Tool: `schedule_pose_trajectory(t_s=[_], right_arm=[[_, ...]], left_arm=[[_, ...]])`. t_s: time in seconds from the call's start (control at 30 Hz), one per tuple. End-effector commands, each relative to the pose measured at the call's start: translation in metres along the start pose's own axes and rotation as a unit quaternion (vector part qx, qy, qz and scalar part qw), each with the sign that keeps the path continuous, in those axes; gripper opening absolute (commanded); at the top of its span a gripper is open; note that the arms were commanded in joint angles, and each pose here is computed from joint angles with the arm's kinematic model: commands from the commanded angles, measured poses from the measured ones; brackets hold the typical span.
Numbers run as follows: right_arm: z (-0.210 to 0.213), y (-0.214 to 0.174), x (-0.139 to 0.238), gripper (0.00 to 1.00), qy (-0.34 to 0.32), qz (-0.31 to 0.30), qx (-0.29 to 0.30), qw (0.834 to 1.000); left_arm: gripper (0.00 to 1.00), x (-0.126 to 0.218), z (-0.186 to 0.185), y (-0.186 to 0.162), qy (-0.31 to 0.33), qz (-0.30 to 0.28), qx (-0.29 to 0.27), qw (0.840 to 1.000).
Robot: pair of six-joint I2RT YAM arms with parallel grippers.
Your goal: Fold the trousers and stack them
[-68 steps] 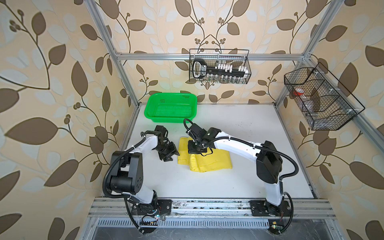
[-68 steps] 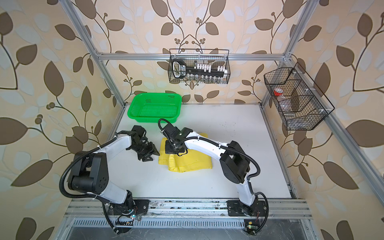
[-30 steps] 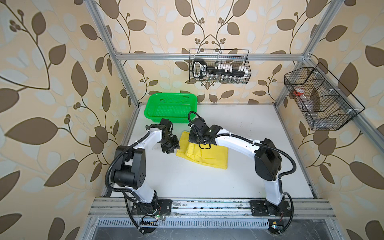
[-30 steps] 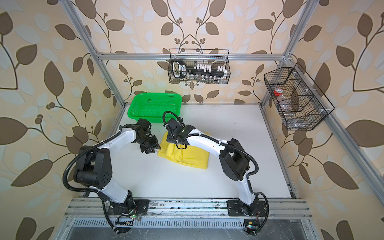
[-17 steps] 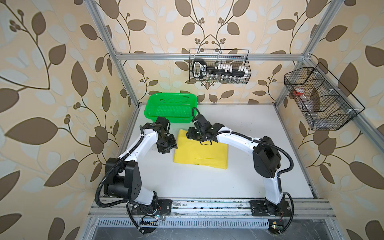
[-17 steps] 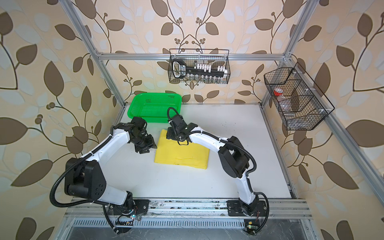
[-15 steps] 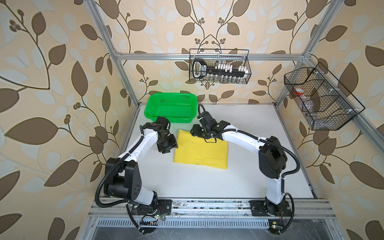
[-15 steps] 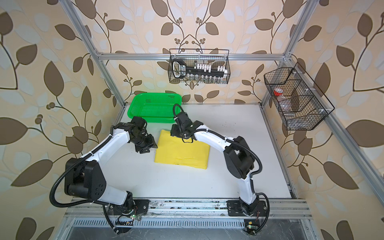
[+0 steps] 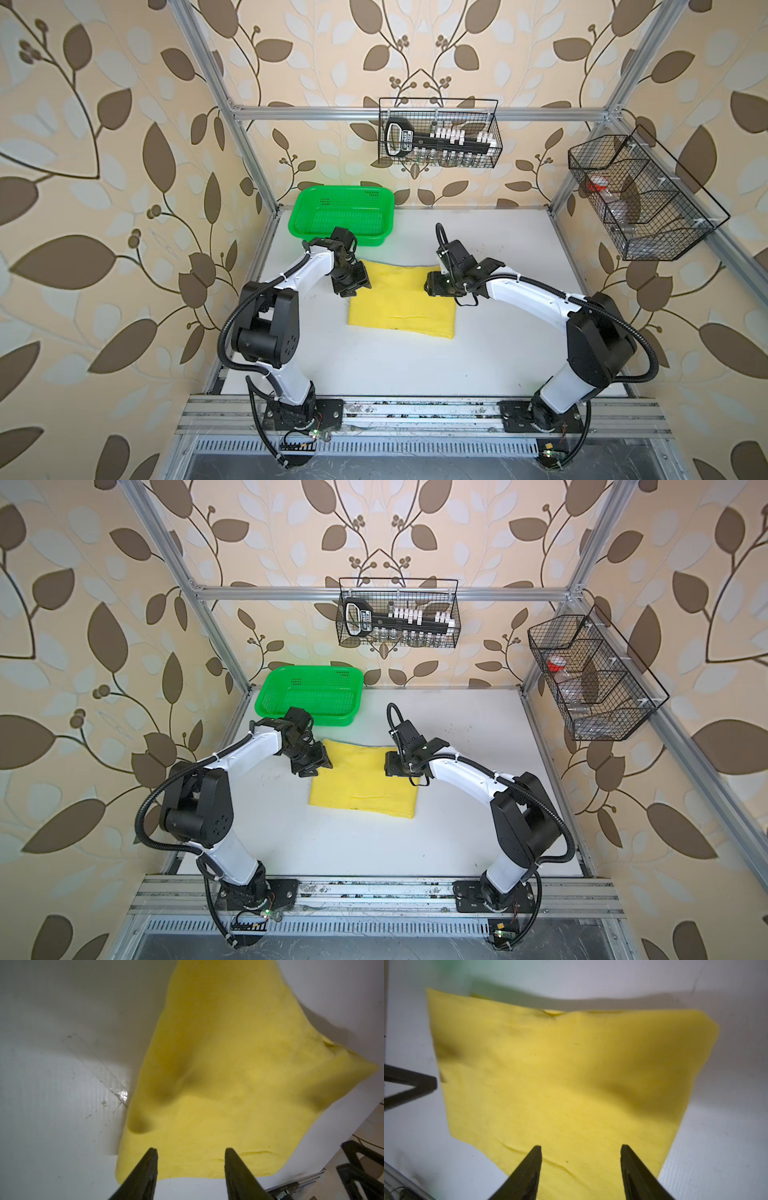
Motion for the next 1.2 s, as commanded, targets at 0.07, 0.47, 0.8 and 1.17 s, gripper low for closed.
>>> schedule_pose_trajectory(t_s=[0.07, 0.47, 0.8, 1.17], right_arm=[[0.000, -0.012, -0.027, 0.62, -0.016, 0.003, 0.026, 1.000], [-0.061, -0.009, -0.067, 0.63, -0.150, 0.036, 0.049, 0.987], [-0.076, 0.028, -0.048, 0.71, -0.167, -0.012, 0.110, 0.980], [0.047, -0.013, -0.029, 0.85, 0.004, -0.131, 0.081, 0.988]], left_arm=[[0.52, -0.013, -0.007, 0.020, 0.023, -0.027, -0.028, 0.999], [0.58, -0.002, -0.018, 0.026, 0.016, -0.032, -0.047, 0.998], [0.78, 0.054, -0.020, -0.005, 0.001, -0.046, -0.054, 0.998], [0.89, 0.082, 0.007, -0.049, 0.016, -0.047, -0.064, 0.997]])
Point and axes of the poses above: each gripper's point midway between its finger pads, its own x axis back along the fingers, its own z axis along the line the jaws close on, y = z × x, the point moved 9 cm from there along x, back along the fingers, and after that the axes turned 4 degrees about x, right-handed, at the moved point
